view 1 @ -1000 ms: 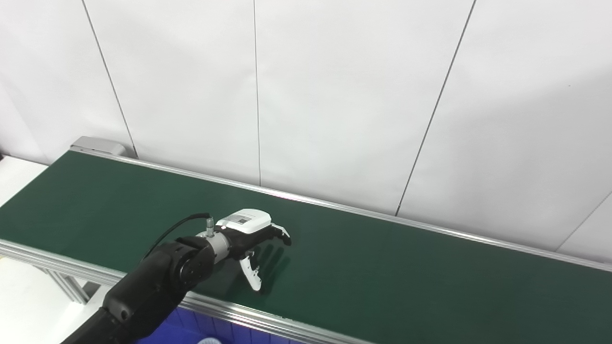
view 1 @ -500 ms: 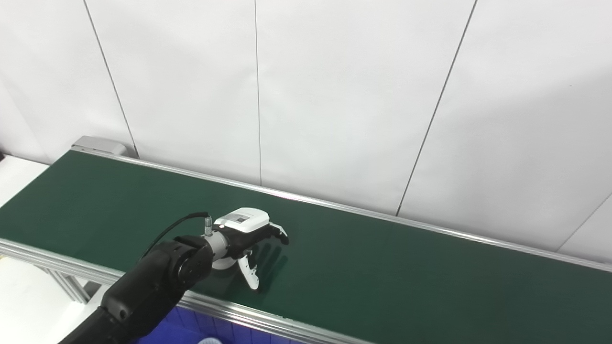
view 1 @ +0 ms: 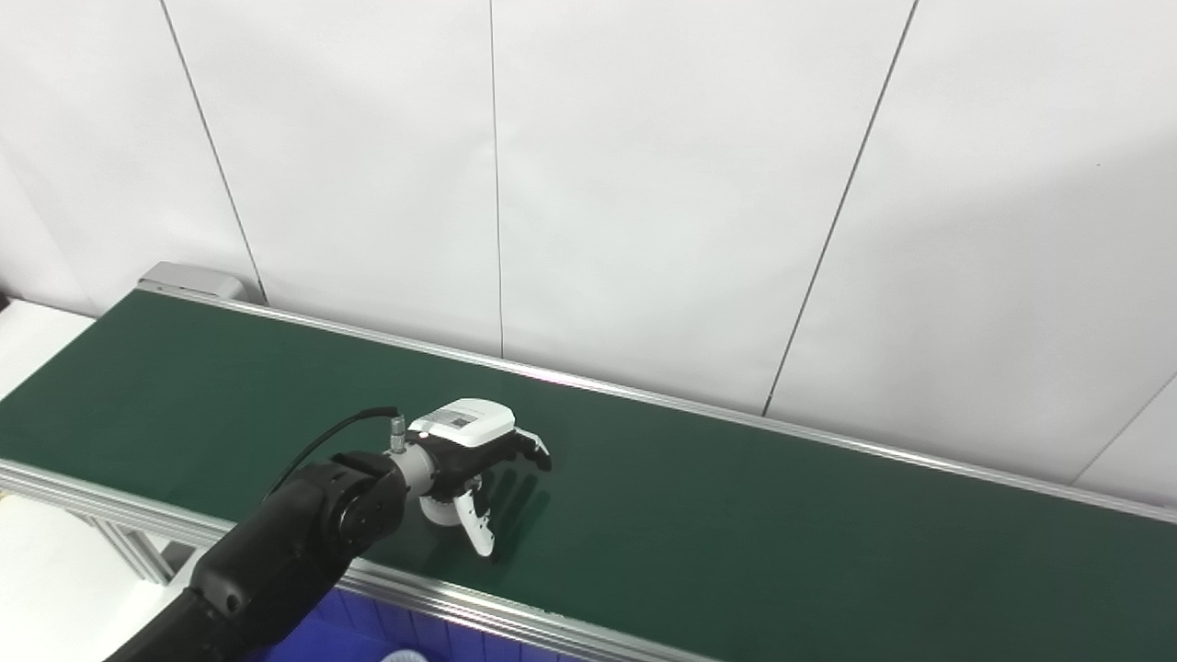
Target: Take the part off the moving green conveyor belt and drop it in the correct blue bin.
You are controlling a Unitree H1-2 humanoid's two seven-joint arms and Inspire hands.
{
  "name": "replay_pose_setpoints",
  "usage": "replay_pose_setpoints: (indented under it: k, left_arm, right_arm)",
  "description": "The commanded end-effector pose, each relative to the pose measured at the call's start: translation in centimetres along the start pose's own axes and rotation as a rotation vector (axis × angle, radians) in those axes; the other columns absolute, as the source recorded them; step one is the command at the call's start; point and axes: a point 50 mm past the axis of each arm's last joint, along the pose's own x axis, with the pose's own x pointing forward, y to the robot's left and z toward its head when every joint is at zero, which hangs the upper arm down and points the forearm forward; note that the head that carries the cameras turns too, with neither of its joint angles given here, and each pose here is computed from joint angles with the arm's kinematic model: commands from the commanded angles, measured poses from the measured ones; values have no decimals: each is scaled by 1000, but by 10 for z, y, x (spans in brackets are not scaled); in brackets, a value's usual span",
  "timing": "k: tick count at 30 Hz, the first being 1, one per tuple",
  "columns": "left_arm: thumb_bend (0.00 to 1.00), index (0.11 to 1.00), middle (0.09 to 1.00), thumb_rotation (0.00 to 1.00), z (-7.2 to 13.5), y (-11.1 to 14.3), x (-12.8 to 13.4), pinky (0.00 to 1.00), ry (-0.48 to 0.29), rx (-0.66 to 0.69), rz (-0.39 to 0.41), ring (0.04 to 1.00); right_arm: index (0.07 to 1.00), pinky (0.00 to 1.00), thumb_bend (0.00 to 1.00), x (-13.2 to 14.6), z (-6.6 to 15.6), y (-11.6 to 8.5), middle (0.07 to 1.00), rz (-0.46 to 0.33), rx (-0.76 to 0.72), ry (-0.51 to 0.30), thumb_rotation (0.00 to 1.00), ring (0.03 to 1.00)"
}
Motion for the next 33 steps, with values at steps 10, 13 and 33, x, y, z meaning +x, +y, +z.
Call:
replay_pose_setpoints:
  k: [10, 13, 33]
  left_arm:
    - [924, 776, 817, 10, 1, 9, -6, 694, -13, 84, 37, 759]
    - [925, 773, 815, 12, 1, 7, -6, 676, -23, 99, 37, 750]
    - [525, 587, 528, 0, -2, 3, -4, 513, -78, 144, 165, 443]
  right_arm:
    - [953, 777, 198, 2, 12, 0, 849, -5, 4, -81, 960, 818]
    - [956, 784, 198, 1, 12, 0, 853, -5, 4, -82, 950, 823]
    - [946, 777, 216, 1, 12, 0, 849, -7, 5, -83, 934, 816]
